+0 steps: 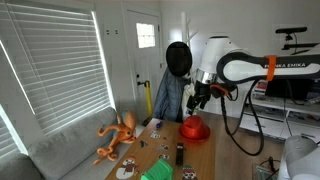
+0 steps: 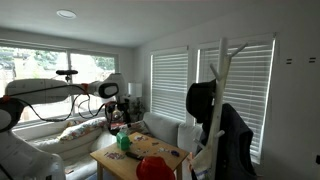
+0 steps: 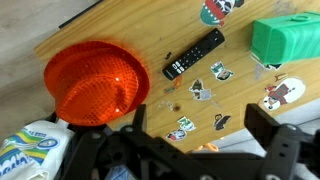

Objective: Move the black hat from the stand to the table

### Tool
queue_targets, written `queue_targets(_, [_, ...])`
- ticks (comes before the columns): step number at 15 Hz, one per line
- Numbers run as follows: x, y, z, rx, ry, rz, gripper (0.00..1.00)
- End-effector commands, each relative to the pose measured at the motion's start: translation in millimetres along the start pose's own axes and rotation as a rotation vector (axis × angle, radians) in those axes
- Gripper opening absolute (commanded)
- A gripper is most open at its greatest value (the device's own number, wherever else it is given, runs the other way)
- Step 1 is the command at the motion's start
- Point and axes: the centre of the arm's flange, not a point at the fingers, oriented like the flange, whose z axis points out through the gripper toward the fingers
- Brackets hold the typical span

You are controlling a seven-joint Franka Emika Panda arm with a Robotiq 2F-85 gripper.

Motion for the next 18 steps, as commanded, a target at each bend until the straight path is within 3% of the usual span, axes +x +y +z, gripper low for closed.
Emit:
queue_targets(1, [-0.1,0.1,-0.4,0.000,0.001,0.002,1.00])
queue_targets(6, [-0.2,-0.1,-0.6,0.000,0.002,0.006,1.00])
queue_targets(7, [20.3,3.7,2.9,-0.021,0.038,0.124,1.00])
queue_targets(9, [53.4,20.4,2.2,-0.020,0.116,0.211,1.00])
queue_targets(13, [102.7,55.1,-10.7,-0.047,0.284,0.360,1.00])
queue_targets(18, [146.4,97.0,-24.5,-0.135,0.485,0.517,1.00])
